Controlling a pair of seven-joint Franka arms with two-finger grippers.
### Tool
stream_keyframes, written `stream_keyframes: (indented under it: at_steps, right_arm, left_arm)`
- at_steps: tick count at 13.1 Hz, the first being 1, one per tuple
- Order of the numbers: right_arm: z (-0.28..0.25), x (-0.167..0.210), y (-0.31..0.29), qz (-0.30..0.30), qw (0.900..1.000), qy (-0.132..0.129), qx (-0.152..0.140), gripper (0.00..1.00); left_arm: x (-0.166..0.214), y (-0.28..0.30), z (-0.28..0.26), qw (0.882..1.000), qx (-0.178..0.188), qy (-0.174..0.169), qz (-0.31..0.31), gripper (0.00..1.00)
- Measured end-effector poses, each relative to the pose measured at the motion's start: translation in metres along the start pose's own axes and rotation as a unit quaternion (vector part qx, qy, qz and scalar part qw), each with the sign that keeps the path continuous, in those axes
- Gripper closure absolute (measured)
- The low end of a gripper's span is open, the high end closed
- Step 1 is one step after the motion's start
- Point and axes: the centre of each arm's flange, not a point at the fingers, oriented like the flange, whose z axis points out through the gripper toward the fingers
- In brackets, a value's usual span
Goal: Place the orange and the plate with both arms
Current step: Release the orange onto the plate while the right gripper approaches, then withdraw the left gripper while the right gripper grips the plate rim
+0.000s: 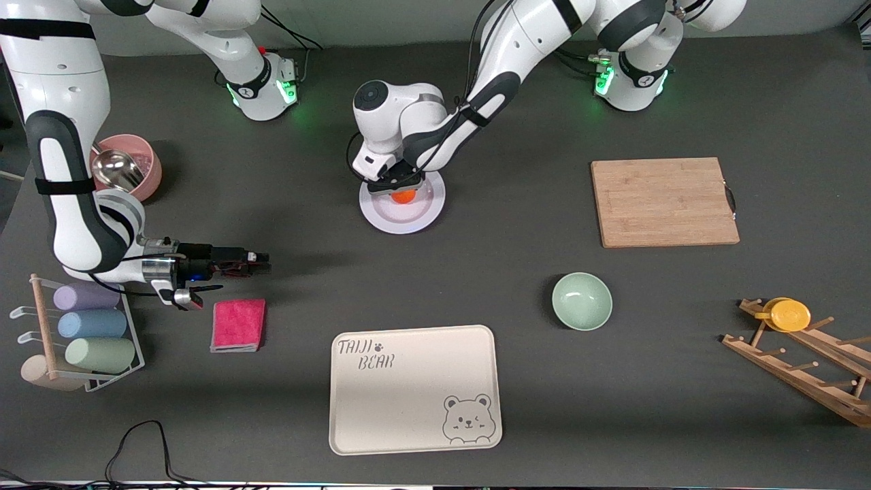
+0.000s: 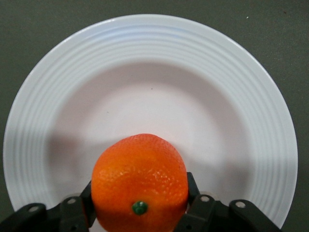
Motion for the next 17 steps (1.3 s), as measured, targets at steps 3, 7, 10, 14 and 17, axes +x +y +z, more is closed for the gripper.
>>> stream_keyframes:
  at_steps: [3, 7, 10, 14, 17]
  right_arm:
    - [0.009, -0.011, 0.01, 0.008, 1.0, 0.007, 0.01, 0.0]
    - [0.018, -0.028, 0.023, 0.029, 0.999, 0.017, -0.004, 0.0]
    - [0.039, -0.058, 0.028, 0.05, 0.998, 0.028, 0.003, 0.0]
    - [0.082, -0.105, 0.043, 0.043, 0.998, 0.047, 0.023, 0.0]
    - [0.11, -0.136, 0.054, 0.029, 0.998, 0.039, 0.029, 0.0]
  left_arm:
    - [0.006, 0.002, -0.004, 1.0, -0.002, 0.004, -0.003, 0.0]
    - [0.051, -0.008, -0.07, 1.0, 0.009, -0.003, -0.021, 0.0]
    - [0.113, -0.057, -0.192, 0.999, 0.006, -0.043, -0.03, 0.0]
    - [0.205, -0.178, -0.322, 0.997, -0.009, -0.062, -0.049, 0.0]
    - [0.274, -0.293, -0.374, 0.996, -0.021, -0.066, -0.059, 0.0]
